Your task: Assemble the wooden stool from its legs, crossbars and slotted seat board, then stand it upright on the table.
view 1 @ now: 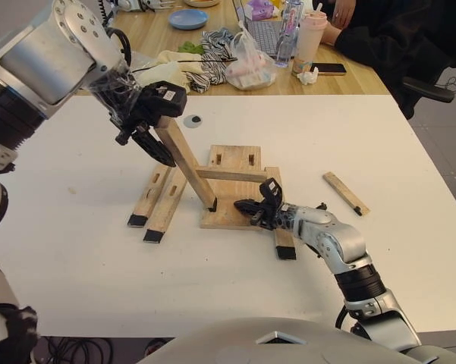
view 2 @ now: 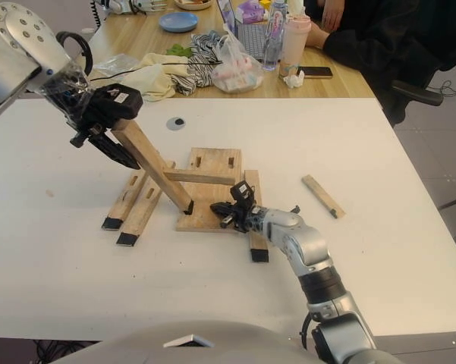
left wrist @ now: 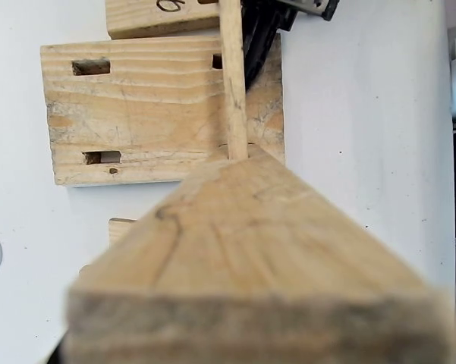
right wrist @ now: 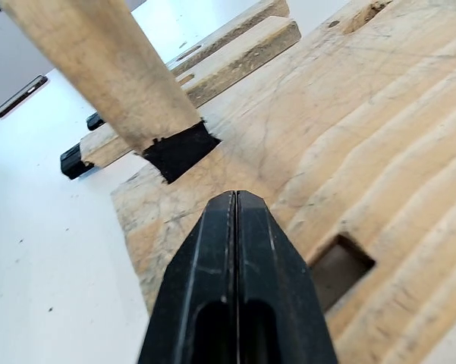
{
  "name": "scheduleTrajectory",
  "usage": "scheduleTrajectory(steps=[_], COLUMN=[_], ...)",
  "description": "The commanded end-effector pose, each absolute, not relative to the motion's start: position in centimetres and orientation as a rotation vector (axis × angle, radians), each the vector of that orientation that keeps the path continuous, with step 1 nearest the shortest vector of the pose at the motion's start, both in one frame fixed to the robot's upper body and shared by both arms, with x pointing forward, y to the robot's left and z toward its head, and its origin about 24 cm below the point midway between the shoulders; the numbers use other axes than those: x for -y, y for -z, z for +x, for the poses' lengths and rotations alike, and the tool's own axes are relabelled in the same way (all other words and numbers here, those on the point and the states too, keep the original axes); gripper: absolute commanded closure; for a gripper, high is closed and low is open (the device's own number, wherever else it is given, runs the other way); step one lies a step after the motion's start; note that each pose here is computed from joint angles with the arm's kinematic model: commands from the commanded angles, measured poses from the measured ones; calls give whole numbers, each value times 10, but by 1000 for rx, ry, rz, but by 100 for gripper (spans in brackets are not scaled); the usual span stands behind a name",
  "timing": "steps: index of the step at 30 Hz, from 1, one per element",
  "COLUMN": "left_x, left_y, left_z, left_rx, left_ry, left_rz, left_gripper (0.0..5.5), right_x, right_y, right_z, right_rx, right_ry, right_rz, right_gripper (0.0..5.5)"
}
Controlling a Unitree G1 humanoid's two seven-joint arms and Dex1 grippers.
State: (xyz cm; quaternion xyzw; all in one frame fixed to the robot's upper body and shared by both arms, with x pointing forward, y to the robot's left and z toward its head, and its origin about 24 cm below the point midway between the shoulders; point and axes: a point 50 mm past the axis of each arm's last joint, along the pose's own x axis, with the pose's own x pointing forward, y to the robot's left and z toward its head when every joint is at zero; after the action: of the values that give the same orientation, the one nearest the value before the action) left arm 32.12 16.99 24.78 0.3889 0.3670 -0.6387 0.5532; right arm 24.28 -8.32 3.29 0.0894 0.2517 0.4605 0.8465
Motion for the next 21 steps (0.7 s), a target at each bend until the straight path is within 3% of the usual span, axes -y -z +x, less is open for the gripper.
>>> scheduleTrajectory(steps=[1, 10, 14, 21], left_x=[-172, -174, -175, -175], left_y=[-227, -216, -214, -210], left_z=[323, 318, 312, 306], left_rx=[-878, -835, -795, -786], left_ry=[1514, 1438, 1399, 1382], left_rz=[893, 939, 967, 966], left_gripper=[353, 353, 353, 353], right_x=[93, 96, 95, 99], right_y=[-29, -29, -46, -29], right_z=[238, 228, 226, 221], right_rx=[-569, -547, -408, -476], right_ry=[-970, -1046, -1096, -1103], right_rz=[158, 41, -6, -157], right_gripper=[550, 550, 550, 550])
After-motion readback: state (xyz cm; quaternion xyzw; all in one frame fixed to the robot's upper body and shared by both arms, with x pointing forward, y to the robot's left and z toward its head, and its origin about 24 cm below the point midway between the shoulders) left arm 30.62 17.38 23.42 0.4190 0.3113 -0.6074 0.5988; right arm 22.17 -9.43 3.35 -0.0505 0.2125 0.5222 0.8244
